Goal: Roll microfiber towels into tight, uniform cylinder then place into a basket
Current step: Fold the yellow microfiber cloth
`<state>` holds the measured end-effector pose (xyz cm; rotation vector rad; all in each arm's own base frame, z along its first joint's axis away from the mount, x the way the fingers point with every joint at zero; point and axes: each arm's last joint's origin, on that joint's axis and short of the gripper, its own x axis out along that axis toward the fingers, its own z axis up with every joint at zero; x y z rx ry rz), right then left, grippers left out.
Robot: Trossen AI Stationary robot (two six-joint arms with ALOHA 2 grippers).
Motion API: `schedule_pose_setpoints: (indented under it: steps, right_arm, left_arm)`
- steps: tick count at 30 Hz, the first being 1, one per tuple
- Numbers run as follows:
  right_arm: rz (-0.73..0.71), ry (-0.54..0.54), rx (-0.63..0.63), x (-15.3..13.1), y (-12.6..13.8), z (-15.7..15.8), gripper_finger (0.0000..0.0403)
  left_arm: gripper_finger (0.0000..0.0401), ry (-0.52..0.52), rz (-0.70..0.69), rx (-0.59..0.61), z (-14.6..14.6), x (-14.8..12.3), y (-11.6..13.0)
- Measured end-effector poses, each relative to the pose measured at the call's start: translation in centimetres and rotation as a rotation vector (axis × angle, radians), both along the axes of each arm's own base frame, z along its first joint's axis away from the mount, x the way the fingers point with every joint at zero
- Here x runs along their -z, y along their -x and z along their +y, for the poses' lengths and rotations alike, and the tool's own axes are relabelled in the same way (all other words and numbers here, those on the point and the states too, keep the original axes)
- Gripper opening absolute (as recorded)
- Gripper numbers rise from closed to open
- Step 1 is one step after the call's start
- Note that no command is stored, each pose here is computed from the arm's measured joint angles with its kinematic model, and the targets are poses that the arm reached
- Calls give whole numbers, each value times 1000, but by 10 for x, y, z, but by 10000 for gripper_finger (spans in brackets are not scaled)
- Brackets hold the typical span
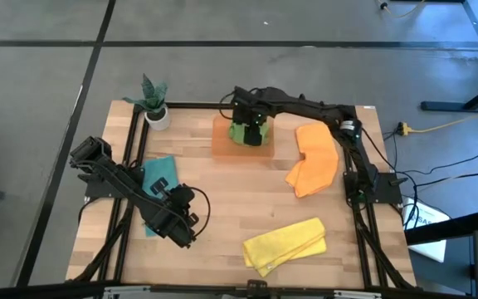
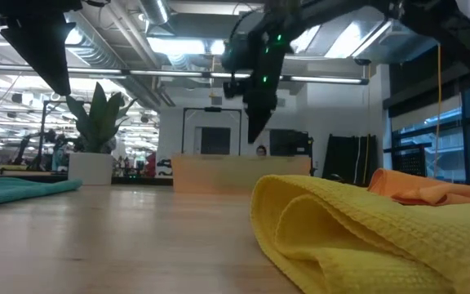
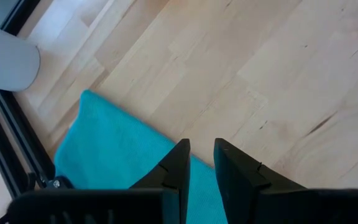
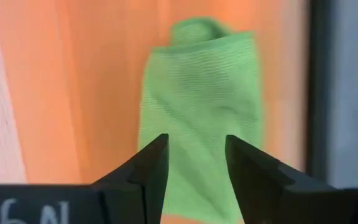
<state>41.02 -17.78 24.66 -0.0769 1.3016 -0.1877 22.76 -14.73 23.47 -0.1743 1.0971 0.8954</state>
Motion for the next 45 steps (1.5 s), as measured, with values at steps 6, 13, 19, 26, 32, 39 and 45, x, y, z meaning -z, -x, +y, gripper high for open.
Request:
schedule_pose_setpoints:
  steps: [6, 13, 19, 26, 32, 39, 45]
  right_arm:
    - [-79, 119, 97, -58, 33, 11, 159]
    - [-167, 85, 104, -67, 75, 60, 159]
    - [-305, 54, 75, -42, 114, 117, 159]
    - [-416, 4, -64, -27, 148, 174, 159]
    - [-510, -4, -161, -18, 159, 206, 159]
    - [-479, -71, -142, -9, 169, 231, 159]
    - [-485, -126, -176, -8, 174, 254, 159]
  left_arm:
    - [64, 9, -22, -3, -5, 0, 2]
    - [64, -1, -138, 55, -12, 0, -5]
    - [64, 19, -206, 194, -20, 0, -18]
    - [64, 11, -261, 432, -26, -1, -45]
    - [64, -122, -180, 739, -37, 19, -73]
    - [64, -202, -137, 977, -51, 47, -97]
    - [64, -95, -174, 1068, -48, 48, -108]
